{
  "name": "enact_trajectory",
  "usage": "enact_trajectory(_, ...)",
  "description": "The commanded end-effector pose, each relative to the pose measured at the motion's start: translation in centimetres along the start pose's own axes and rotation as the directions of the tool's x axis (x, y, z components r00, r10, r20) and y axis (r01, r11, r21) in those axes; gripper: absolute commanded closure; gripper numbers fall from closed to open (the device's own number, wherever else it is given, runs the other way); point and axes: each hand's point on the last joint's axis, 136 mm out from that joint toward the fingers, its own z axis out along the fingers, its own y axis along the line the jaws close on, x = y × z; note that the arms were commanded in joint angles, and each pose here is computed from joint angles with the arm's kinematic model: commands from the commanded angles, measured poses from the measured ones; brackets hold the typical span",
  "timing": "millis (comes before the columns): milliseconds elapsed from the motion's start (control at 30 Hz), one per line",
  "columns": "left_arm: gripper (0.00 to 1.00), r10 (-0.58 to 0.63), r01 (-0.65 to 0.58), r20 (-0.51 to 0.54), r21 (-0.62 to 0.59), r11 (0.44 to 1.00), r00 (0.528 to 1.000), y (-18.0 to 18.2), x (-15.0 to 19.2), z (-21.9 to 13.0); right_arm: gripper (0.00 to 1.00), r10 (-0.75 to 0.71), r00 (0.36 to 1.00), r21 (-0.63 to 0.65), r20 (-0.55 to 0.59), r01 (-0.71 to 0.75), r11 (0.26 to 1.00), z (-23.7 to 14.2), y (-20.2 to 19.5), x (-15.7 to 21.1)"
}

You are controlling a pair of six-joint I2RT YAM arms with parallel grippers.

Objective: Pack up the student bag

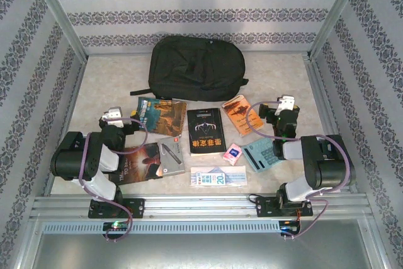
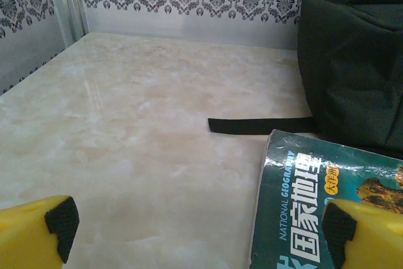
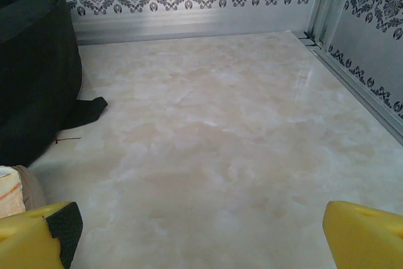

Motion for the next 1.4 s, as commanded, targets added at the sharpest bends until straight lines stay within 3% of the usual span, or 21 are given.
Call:
enact_trajectory(0,0.00,0.012,-0.013,0.040,0.023,1.000,0.999,-0.5,-0.9,-0.1,0.02,0.007,1.000,0.001,0.015,-0.007,1.000,-0.2,-0.1,-0.1)
enact_trajectory(600,0.00,0.002,-0.002,0.040,-0.002,1.000,0.999,-0.1,-0.9,-0.1,0.02,0.007,1.000,0.003,0.015,-0.007,1.000,-0.2,-0.1,-0.1)
enact_trajectory(767,0.00,0.024,-0.026,0.037,0.060,0.998,0.999,-1.2,-0.8,0.0,0.02,0.007,1.000,0.002,0.015,-0.007,1.000,-0.2,-0.1,-0.1)
enact_trajectory(1367,0.00,-0.021,0.021,0.042,-0.011,1.000,0.999,0.4,-1.0,0.1,0.02,0.006,1.000,0.001,0.015,-0.006,1.000,-0.2,-0.1,-0.1)
